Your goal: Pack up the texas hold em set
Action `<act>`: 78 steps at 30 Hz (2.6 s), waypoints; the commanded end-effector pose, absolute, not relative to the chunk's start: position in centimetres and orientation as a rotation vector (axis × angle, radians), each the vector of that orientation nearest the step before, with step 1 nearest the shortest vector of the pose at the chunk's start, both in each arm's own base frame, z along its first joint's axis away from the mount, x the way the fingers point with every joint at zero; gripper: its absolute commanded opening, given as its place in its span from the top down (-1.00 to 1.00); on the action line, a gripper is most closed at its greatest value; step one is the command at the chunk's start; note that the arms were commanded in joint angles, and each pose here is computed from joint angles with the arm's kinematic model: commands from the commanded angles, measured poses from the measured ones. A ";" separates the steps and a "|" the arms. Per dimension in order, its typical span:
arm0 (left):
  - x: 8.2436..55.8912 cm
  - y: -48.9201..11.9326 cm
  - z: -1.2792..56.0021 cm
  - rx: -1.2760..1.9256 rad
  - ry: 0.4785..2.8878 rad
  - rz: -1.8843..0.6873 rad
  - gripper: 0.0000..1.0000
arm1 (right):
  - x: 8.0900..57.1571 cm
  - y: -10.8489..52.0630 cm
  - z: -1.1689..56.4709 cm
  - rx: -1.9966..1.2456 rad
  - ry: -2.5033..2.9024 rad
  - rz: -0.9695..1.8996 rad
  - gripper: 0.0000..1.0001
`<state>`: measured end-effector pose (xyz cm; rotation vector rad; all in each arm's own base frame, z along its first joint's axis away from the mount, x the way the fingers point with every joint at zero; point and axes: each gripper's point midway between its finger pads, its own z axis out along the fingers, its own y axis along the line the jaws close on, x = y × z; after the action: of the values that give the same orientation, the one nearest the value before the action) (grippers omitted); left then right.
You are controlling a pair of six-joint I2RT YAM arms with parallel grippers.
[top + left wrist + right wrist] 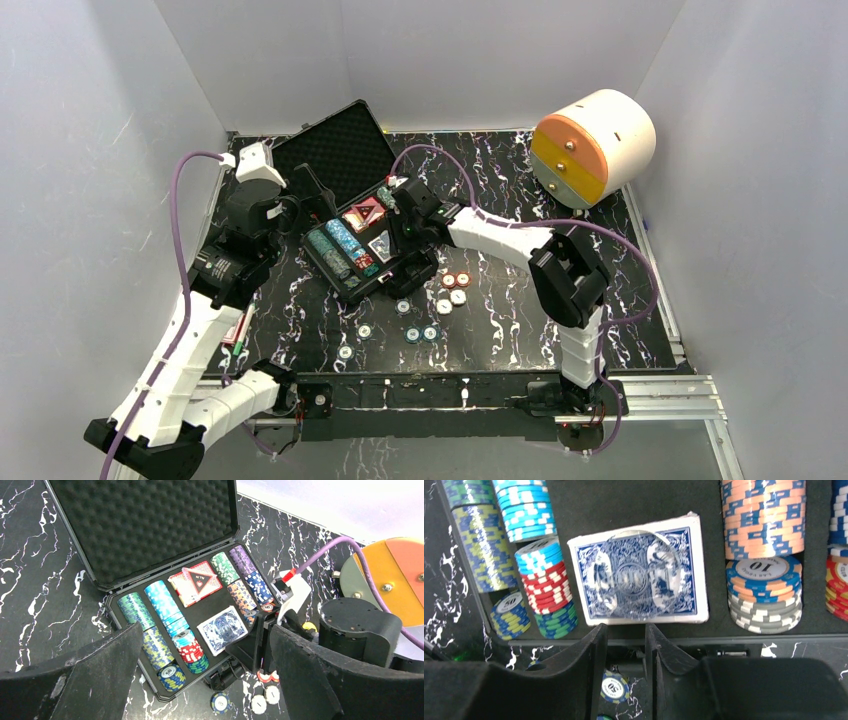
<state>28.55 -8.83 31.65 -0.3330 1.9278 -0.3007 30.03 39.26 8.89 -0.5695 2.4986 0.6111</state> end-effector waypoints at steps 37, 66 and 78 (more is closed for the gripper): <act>28.5 -9.7 31.0 -0.336 1.954 -0.345 -0.97 | 38.6 13.0 2.0 0.256 2.630 -0.084 -0.49; 28.4 -8.8 31.5 -0.345 1.930 -0.301 -0.97 | 38.5 20.1 11.4 0.039 2.467 0.102 0.02; 28.1 -8.0 32.3 -0.354 1.899 -0.279 -0.97 | 34.8 35.7 16.2 -0.292 2.346 0.346 -0.03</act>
<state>28.53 -8.75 30.93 -0.3495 1.9405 -0.2948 34.48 32.58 14.92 -0.2596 2.3852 0.3043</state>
